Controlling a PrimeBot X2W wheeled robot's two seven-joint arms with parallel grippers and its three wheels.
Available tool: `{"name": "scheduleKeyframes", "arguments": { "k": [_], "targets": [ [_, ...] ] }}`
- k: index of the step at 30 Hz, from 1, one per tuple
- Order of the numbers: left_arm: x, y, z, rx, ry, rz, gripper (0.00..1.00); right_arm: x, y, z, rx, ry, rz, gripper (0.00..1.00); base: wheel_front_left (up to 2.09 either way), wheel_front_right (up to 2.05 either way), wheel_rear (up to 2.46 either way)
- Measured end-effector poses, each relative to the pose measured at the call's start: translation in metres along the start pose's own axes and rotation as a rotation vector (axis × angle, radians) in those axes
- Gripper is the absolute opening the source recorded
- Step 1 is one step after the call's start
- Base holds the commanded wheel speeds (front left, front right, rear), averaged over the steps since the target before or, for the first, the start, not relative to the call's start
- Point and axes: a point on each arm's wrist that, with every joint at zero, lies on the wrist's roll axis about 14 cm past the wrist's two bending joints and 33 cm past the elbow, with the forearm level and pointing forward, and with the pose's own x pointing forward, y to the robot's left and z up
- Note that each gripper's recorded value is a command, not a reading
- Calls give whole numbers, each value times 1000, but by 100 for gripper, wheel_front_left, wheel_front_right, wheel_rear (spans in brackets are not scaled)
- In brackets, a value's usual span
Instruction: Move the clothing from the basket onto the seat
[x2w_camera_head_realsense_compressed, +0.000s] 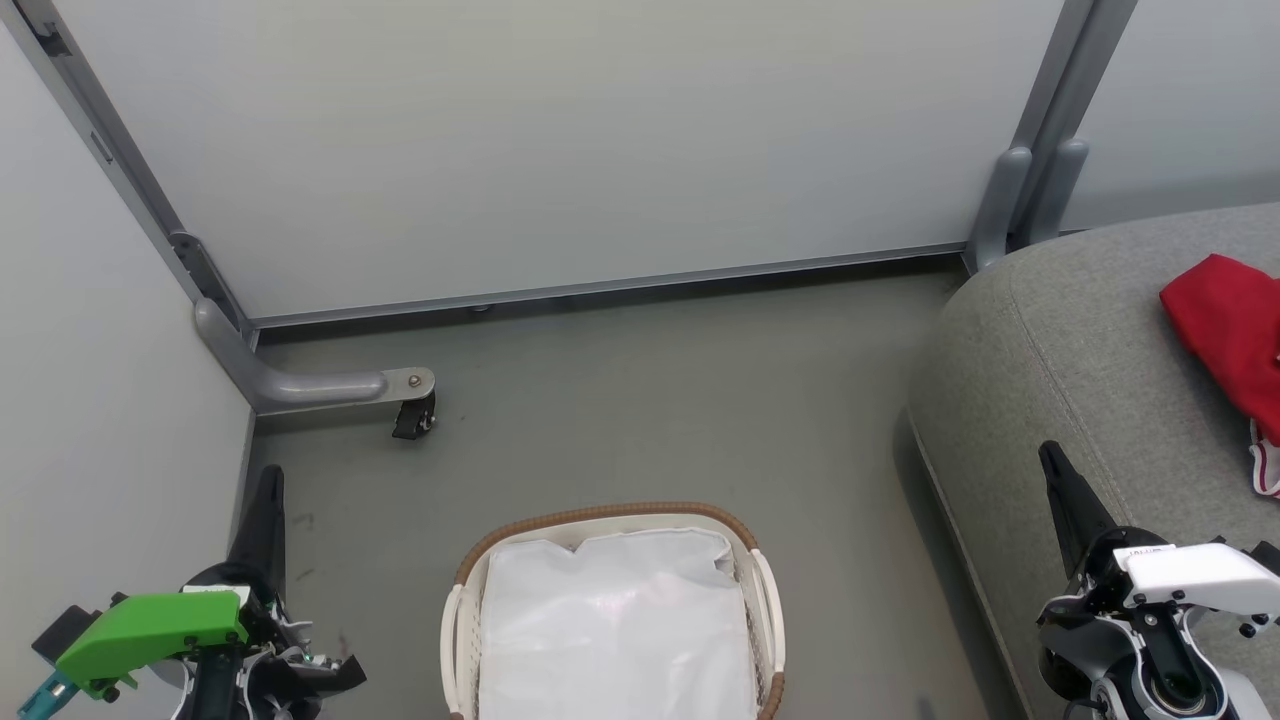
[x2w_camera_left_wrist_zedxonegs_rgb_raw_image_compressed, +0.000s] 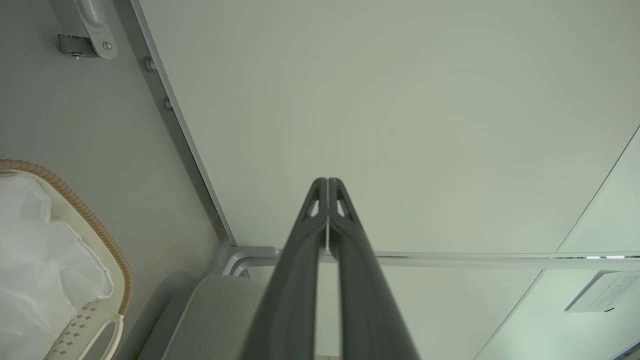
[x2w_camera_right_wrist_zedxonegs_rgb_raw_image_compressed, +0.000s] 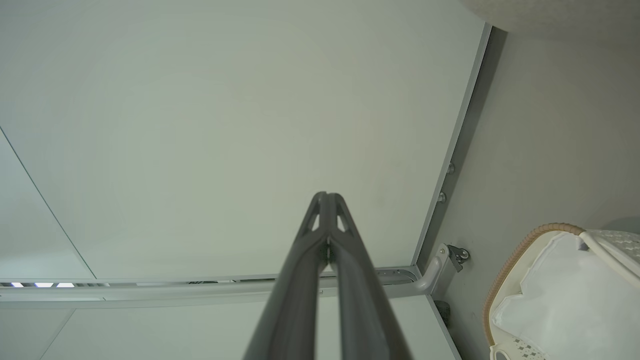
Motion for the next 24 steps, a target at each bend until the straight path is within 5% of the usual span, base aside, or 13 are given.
{"name": "scheduleKeyframes", "arguments": {
  "k": [24],
  "targets": [
    [0, 0, 0, 0, 0, 0, 0, 0, 0, 0, 0, 0, 0, 0, 0, 0, 0]
  ]
}}
